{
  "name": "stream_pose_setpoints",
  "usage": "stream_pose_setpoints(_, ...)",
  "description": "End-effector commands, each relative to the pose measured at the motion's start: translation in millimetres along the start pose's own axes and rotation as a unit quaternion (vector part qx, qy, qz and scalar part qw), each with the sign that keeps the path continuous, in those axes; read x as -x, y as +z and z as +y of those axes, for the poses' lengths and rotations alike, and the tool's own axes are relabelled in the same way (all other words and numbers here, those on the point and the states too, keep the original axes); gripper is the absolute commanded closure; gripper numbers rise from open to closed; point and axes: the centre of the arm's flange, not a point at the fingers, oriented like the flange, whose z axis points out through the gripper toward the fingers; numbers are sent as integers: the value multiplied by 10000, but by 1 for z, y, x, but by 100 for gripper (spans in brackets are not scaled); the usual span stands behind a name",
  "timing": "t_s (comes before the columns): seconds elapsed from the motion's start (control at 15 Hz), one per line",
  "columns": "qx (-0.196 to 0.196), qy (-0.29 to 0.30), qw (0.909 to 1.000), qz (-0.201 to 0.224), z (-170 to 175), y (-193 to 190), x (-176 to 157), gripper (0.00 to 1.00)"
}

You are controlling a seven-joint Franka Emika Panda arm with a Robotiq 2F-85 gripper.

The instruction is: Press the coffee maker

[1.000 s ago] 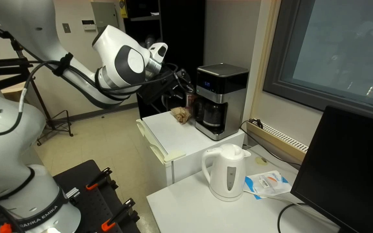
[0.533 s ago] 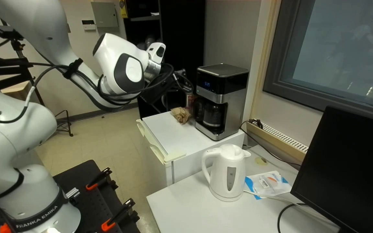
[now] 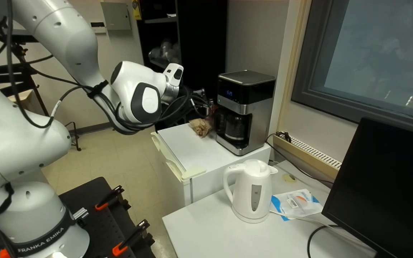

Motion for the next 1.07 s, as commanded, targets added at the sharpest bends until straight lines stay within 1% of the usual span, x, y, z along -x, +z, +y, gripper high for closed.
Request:
stream_pose_setpoints(0.0,361,-59,9992,184,-36,35,20,97)
stream_pose_setpoints(0.33,655,-15,9970,410,-51,46,30,97)
stream_pose_setpoints(1.0,1360,86,9891,558,-45,77,40,98)
